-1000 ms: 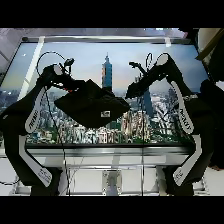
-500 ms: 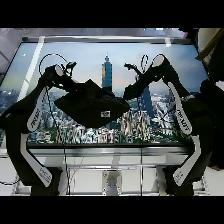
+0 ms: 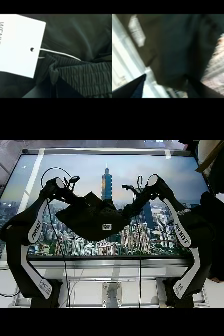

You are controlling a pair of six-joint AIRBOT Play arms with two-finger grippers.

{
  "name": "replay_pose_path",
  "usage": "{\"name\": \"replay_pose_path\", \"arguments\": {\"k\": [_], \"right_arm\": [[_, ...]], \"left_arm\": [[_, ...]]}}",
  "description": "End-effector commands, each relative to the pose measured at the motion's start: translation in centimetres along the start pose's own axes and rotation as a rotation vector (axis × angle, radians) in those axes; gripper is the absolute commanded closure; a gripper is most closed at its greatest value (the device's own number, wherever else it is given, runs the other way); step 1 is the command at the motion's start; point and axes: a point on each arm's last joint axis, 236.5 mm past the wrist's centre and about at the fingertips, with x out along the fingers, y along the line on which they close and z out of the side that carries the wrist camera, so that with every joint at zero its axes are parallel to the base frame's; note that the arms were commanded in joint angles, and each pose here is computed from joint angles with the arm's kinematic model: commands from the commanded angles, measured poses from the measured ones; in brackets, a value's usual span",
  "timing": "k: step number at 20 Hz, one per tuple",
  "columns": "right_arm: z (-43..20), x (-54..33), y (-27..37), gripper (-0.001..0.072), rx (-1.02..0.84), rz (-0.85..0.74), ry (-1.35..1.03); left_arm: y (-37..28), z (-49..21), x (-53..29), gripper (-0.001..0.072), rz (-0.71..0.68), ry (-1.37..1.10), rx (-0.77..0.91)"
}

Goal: Fold the clothes and pants, and hang the long-sleeved shirts on hangers.

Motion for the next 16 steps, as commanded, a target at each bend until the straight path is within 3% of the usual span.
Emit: {"name": "replay_pose_path", "arguments": {"k": [1,4,6,7,8,9,12,16], "right_arm": [[2.2,0.1,-3.5,0.0126,-0.002,-0.144,-0.091],[4.4,0.4,-4.0,0.0139,-0.037,-0.189,-0.173],[6.0,1.0,-3.8,0.0216,-0.060,-0.217,-0.222],[6.6,1.6,-3.5,0.0356,-0.073,-0.223,-0.232],[6.9,2.0,-3.3,0.0606,-0.081,-0.226,-0.234],[7.2,2.2,-3.1,0.0707,-0.085,-0.227,-0.240],[7.4,0.0,-1.2,0.0707,-0.122,-0.221,-0.246],[8.0,-11.6,5.3,0.0707,-0.265,-0.303,-0.384]], "left_arm": [[0.0,0.7,-1.9,0.0679,0.015,-0.035,0.018],[-0.3,1.4,-3.5,0.0680,0.022,-0.066,0.026],[-0.5,1.6,-4.0,0.0680,0.024,-0.077,0.029],[-0.6,1.6,-4.1,0.0680,0.023,-0.077,0.030],[-0.6,1.6,-4.2,0.0680,0.023,-0.079,0.030],[-0.7,1.6,-4.5,0.0680,0.022,-0.079,0.028],[-2.0,2.5,-7.9,0.0680,0.025,-0.139,0.045],[-7.4,4.7,-19.0,0.0681,-0.001,-0.367,0.113]]}}
